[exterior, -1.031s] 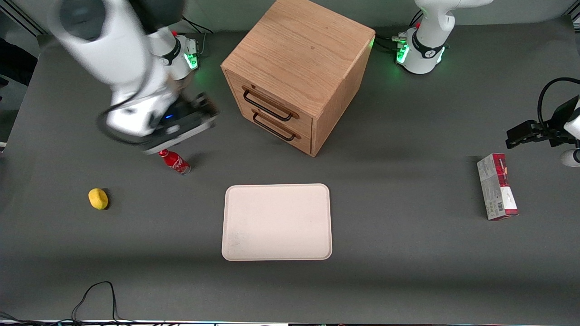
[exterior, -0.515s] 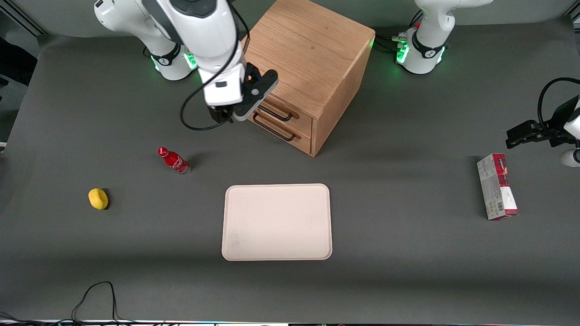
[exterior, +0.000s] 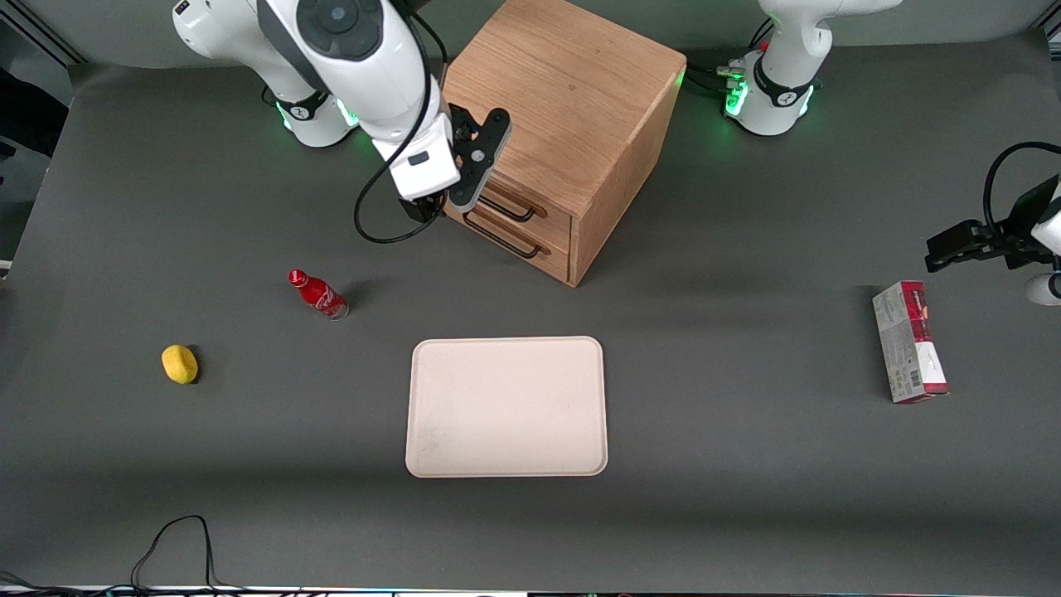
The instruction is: Open upper drawer
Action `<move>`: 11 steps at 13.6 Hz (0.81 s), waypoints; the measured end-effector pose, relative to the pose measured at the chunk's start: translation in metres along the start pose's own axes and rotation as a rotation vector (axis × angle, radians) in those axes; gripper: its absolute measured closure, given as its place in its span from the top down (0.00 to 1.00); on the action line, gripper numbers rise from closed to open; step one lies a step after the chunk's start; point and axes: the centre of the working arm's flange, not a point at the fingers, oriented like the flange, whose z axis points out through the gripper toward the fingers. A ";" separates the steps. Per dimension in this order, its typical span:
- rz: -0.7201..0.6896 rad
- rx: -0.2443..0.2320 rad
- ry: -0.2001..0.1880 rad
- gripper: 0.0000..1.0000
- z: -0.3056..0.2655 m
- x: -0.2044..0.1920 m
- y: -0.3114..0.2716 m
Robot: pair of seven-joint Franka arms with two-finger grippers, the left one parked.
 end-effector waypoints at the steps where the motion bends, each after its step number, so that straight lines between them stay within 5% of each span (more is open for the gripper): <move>1: 0.004 0.008 -0.005 1.00 0.003 -0.001 0.001; 4: 0.018 0.039 -0.016 1.00 0.025 -0.001 0.003; 11: 0.045 0.023 0.018 1.00 0.079 -0.012 0.007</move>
